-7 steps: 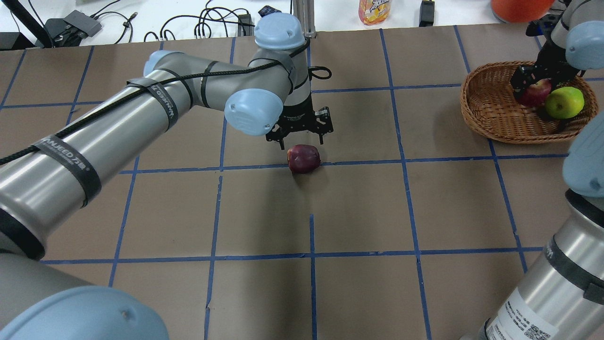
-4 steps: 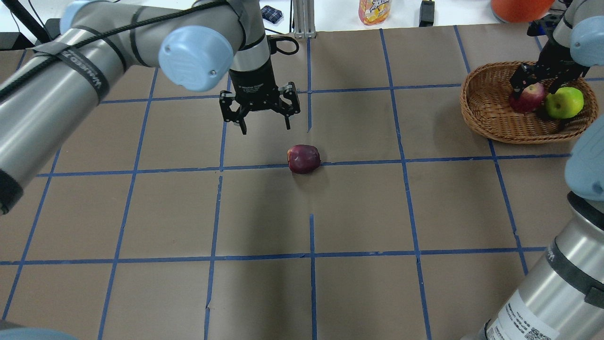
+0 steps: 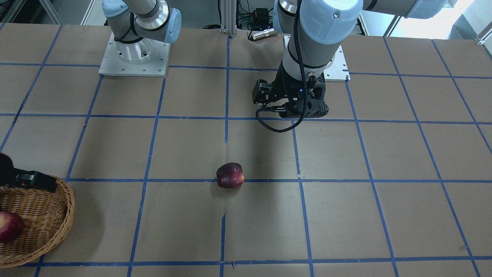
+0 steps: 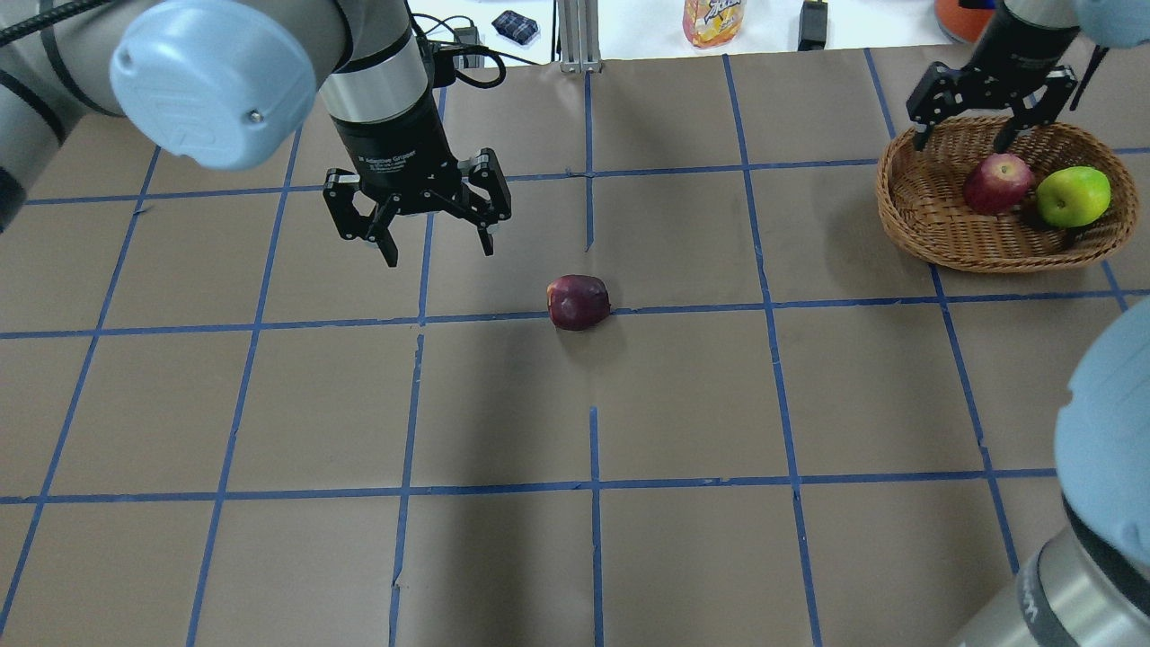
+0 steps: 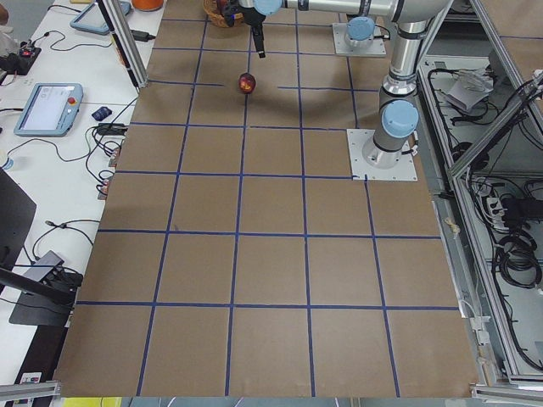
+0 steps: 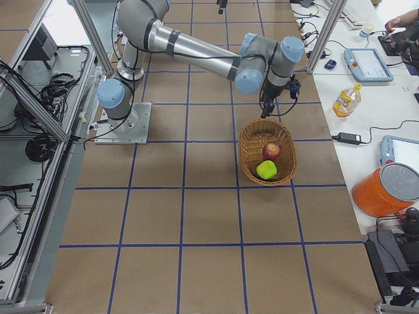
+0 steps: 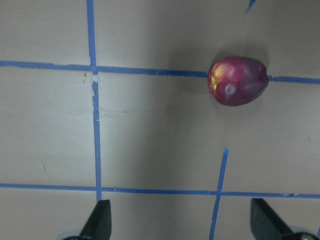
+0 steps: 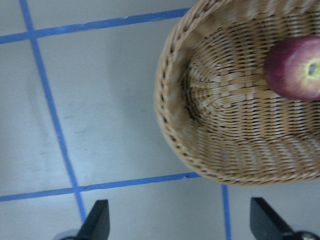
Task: Put all apples into basket
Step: 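Move the right gripper over the dark apple while the left withdraws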
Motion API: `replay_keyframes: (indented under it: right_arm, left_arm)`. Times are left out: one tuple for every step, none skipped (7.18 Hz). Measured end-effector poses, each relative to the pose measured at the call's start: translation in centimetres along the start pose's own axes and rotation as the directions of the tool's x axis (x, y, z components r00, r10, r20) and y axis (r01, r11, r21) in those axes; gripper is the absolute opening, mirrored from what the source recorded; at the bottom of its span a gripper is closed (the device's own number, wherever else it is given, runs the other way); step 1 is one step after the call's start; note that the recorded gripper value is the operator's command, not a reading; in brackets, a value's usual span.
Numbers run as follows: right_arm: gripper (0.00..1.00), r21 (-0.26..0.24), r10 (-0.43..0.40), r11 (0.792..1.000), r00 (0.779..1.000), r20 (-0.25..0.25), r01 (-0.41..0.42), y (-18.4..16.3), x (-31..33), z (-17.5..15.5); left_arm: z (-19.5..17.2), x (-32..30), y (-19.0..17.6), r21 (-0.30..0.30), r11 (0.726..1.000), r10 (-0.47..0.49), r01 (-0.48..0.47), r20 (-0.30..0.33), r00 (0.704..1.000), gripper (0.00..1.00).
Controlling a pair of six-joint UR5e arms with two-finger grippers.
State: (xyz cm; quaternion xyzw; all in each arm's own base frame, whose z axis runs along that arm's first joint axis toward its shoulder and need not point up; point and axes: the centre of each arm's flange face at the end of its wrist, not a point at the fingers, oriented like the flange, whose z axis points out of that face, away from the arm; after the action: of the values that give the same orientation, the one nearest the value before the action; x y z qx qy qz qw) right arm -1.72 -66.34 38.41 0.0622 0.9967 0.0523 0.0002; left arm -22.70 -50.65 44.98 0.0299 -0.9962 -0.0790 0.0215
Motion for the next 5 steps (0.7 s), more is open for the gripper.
replay_keyframes:
  right_arm:
    - [1.00,0.001,0.012,1.000,1.000,-0.004,-0.012,2.2,-6.3,-1.5]
    - [1.00,-0.004,0.046,0.999,0.999,-0.012,-0.046,4.3,-12.5,-1.7]
    - [1.00,-0.015,0.089,0.996,0.996,-0.022,-0.089,6.4,-18.1,-0.8]
    - [1.00,-0.013,0.117,0.993,0.993,-0.031,-0.118,8.1,-23.1,0.7]
    - [1.00,-0.004,0.130,0.991,0.991,-0.035,-0.131,9.2,-27.1,2.6]
  left_arm:
    - [-0.6,-1.8,0.3,0.041,0.999,0.033,-0.032,-0.012,0.999,1.00]
    - [-1.2,-3.5,0.5,0.071,0.996,0.056,-0.055,-0.017,0.998,1.00]
    - [-1.8,-4.4,0.5,0.094,0.994,0.064,-0.062,-0.019,0.998,1.00]
    - [-2.4,-5.0,0.4,0.116,0.991,0.065,-0.062,-0.020,0.998,1.00]
    - [-2.8,-5.6,0.1,0.133,0.990,0.060,-0.056,-0.022,0.998,1.00]
